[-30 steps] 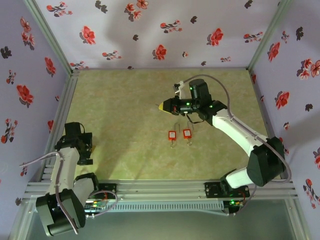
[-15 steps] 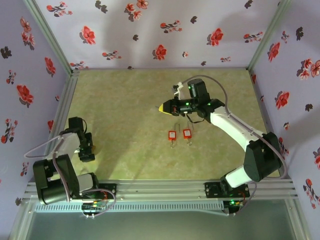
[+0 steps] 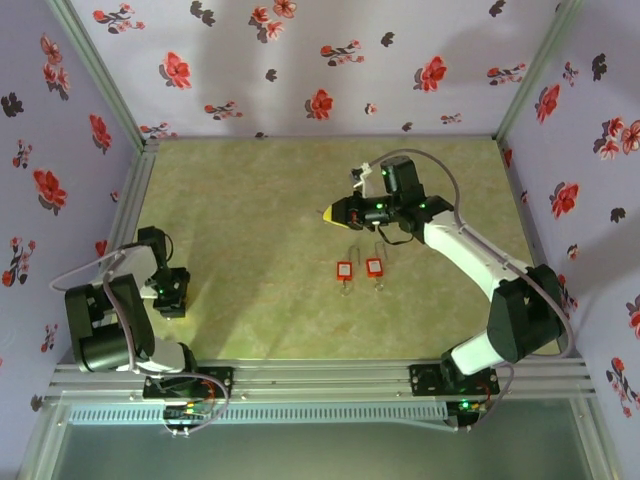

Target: Unlock with the key

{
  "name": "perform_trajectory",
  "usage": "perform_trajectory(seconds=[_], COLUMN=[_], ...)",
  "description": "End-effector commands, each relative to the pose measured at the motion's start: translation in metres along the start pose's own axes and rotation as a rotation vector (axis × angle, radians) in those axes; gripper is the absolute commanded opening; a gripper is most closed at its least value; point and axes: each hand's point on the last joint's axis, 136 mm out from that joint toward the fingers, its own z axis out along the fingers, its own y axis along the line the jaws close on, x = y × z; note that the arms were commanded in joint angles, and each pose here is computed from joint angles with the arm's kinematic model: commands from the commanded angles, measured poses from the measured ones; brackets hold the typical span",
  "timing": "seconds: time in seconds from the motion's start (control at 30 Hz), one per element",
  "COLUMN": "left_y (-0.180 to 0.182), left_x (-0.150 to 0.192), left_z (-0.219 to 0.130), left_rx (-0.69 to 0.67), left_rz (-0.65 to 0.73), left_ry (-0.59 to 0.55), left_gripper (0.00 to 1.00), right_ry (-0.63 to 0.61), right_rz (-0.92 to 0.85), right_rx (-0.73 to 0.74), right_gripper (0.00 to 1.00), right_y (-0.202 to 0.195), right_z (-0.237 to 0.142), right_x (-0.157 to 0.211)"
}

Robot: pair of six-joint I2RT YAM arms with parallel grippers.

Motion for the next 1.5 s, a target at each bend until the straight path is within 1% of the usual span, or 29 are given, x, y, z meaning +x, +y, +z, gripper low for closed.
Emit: perform_trajectory(seconds=[0.0, 0.1, 0.17, 0.27, 0.4, 0.5, 0.63, 0.7, 0.77, 0.83, 0.9, 1.07, 1.1, 1.2, 1.27, 1.37, 1.47], left_y=[-0.072, -0.071, -0.065, -0.056, -0.041, -0.034, -0.027, -0.023, -0.008, -0.003, -0.001, 0.009, 0.010, -0.001, -0.004, -0.002, 0.001], left_x=[0.017, 0.035, 0.047, 0.057, 0.056, 0.052, 0.038, 0.029, 0.017, 0.007, 0.000, -0.016, -0.018, -0.019, -0.019, -0.017, -0.017], left_z=[-0.008, -0.006, -0.001, 0.001, -0.004, -0.022, -0.060, -0.075, -0.082, -0.084, -0.081, -0.064, -0.061, -0.052, -0.044, -0.029, -0.017], left_rx=[0.252, 0.233, 0.200, 0.163, 0.119, 0.127, 0.197, 0.214, 0.149, 0.115, 0.073, -0.094, -0.103, -0.058, -0.069, -0.110, -0.124], left_rz=[0.239, 0.361, 0.430, 0.511, 0.566, 0.578, 0.533, 0.548, 0.575, 0.599, 0.642, 0.782, 0.777, 0.794, 0.806, 0.812, 0.819], left_ry=[0.070, 0.115, 0.155, 0.170, 0.149, 0.104, 0.021, -0.014, -0.030, -0.034, -0.034, -0.034, -0.035, -0.032, -0.009, 0.043, 0.063], left_gripper=[0.56, 0.55, 0.52, 0.50, 0.49, 0.50, 0.62, 0.70, 0.78, 0.83, 0.86, 0.86, 0.85, 0.83, 0.79, 0.76, 0.74], right_ry=[0.003, 0.002, 0.004, 0.006, 0.007, 0.008, 0.005, 0.005, 0.005, 0.006, 0.006, 0.005, 0.004, 0.001, 0.000, -0.001, -0.004], right_rz=[-0.031, -0.031, -0.031, -0.028, -0.024, -0.020, -0.018, -0.018, -0.019, -0.015, -0.012, -0.010, -0.011, -0.011, -0.011, -0.009, -0.013], right_rx=[-0.020, -0.018, -0.020, -0.019, -0.018, -0.017, -0.015, -0.017, -0.016, -0.019, -0.021, -0.028, -0.028, -0.029, -0.031, -0.033, -0.036], right_gripper=[0.00, 0.00, 0.00, 0.00, 0.00, 0.00, 0.00, 0.00, 0.00, 0.00, 0.00, 0.00, 0.00, 0.00, 0.00, 0.00, 0.00], right_y=[0.005, 0.004, 0.003, 0.003, 0.002, 0.001, 0.002, 0.002, 0.001, 0.000, 0.000, 0.001, 0.002, 0.003, 0.004, 0.005, 0.008], right_z=[-0.001, 0.000, 0.002, 0.002, 0.004, 0.004, 0.004, 0.004, 0.005, 0.005, 0.006, 0.006, 0.006, 0.005, 0.004, 0.004, 0.003], right_x=[-0.008, -0.009, -0.009, -0.011, -0.012, -0.012, -0.013, -0.013, -0.013, -0.013, -0.013, -0.014, -0.014, -0.014, -0.014, -0.015, -0.015])
